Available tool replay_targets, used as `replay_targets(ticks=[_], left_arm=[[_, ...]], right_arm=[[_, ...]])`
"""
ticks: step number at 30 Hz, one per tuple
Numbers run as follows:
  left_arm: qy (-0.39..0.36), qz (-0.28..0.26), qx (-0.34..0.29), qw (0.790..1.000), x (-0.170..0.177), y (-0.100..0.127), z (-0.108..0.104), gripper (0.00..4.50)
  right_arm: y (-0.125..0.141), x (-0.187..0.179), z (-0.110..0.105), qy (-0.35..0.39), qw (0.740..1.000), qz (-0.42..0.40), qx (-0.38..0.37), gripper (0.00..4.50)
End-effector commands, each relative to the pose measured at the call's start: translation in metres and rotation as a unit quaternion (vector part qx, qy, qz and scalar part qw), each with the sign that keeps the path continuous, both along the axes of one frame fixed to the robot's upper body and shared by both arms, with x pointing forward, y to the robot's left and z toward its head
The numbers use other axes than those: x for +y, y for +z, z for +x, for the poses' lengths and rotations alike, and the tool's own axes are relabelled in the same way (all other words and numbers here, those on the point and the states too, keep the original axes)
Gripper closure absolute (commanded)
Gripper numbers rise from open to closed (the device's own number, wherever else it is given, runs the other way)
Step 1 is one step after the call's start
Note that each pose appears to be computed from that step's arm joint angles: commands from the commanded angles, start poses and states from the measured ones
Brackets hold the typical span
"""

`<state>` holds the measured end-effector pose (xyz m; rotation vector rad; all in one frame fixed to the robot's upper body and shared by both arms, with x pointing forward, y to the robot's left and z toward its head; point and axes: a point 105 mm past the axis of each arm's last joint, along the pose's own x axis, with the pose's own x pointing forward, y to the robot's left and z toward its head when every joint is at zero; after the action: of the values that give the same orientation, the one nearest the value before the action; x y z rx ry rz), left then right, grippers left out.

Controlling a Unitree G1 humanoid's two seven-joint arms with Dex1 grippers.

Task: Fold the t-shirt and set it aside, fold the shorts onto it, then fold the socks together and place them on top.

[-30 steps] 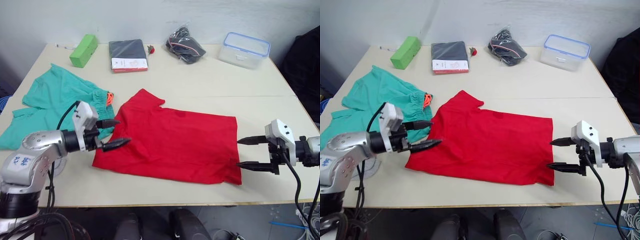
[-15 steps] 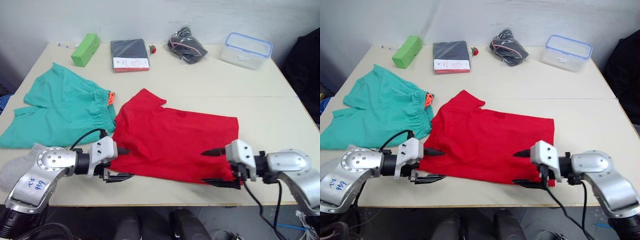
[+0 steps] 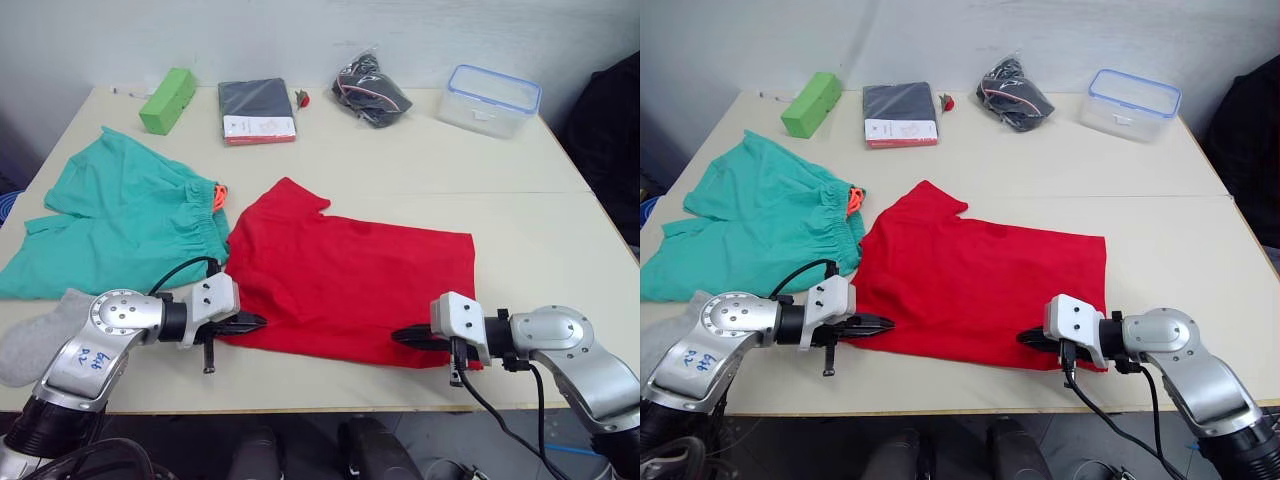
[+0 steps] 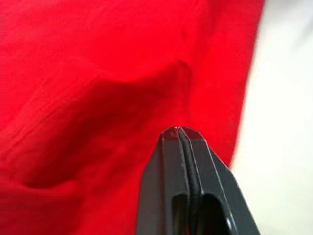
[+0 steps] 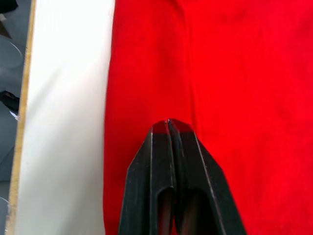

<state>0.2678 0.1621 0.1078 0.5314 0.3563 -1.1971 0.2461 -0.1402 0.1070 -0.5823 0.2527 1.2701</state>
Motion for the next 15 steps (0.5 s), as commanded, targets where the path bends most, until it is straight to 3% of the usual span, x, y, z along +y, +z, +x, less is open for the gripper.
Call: replay_targets(ticks=[1, 6, 10, 15], left_arm=[[0.018, 0.024, -0.006, 1.000, 0.003, -0.011, 0.010, 4.49], [0.050, 0.048, -0.024, 0.997, 0.016, -0.025, 0.027, 4.49], [0.068, 0.047, -0.039, 0.996, 0.021, -0.029, 0.037, 4.49], [0.066, 0.043, -0.043, 0.996, 0.022, -0.030, 0.037, 4.49]], right_arm=[[-0.009, -0.003, 0.005, -0.010, 1.000, -0.024, -0.013, 4.49], [-0.029, -0.017, 0.007, -0.020, 0.997, -0.074, -0.024, 4.49], [-0.029, -0.032, 0.002, -0.042, 0.996, -0.072, -0.013, 4.49], [-0.028, -0.080, -0.010, -0.107, 0.989, -0.097, 0.004, 4.49]])
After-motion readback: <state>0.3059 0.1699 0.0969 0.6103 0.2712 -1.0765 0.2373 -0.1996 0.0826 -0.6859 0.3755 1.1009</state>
